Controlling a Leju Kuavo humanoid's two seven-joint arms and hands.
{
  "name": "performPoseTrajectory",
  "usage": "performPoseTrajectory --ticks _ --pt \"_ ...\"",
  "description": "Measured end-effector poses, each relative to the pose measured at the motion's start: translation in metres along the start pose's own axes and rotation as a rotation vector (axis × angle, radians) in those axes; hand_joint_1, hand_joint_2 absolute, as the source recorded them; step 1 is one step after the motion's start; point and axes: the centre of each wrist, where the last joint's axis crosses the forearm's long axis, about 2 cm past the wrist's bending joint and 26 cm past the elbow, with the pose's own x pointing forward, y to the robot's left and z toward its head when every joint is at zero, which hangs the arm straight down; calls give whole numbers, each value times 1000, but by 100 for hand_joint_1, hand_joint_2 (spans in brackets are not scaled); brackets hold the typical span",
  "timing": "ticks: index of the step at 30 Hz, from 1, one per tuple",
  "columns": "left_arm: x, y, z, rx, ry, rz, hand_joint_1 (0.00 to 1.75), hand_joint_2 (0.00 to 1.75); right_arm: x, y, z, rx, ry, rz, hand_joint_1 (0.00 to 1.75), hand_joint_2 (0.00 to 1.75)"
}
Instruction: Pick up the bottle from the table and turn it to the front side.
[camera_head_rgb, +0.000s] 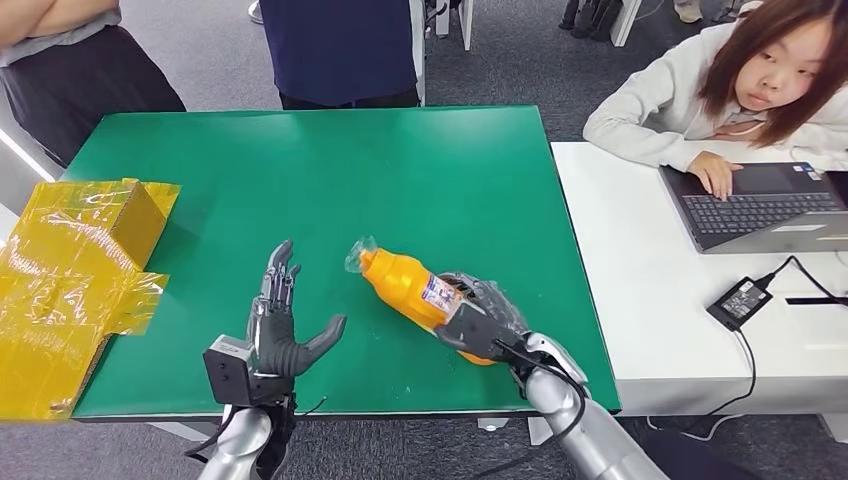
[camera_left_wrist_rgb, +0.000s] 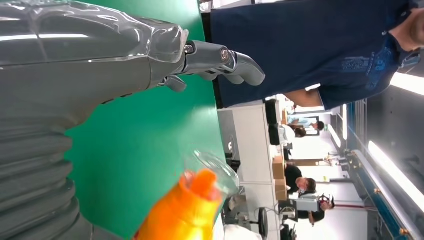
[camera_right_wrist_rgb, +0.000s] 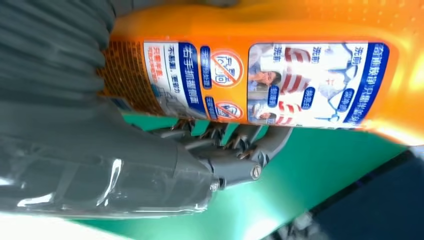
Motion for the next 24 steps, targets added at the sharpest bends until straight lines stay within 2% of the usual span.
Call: performPoseTrajectory --ticks 8,15,19,24 --pt "0 -1 1 -19 4 14 0 175 -1 6 40 -181 -7 -30 175 175" --pt "1 1 -4 -56 21 48 0 175 2 -2 56 -335 -54 -36 175 175" --pt "2 4 -20 -130 63 153 0 175 10 -16 53 -407 -130 -1 175 175" --pt "3 12 -45 -187 80 202 0 175 20 -33 37 -426 -198 41 175 175"
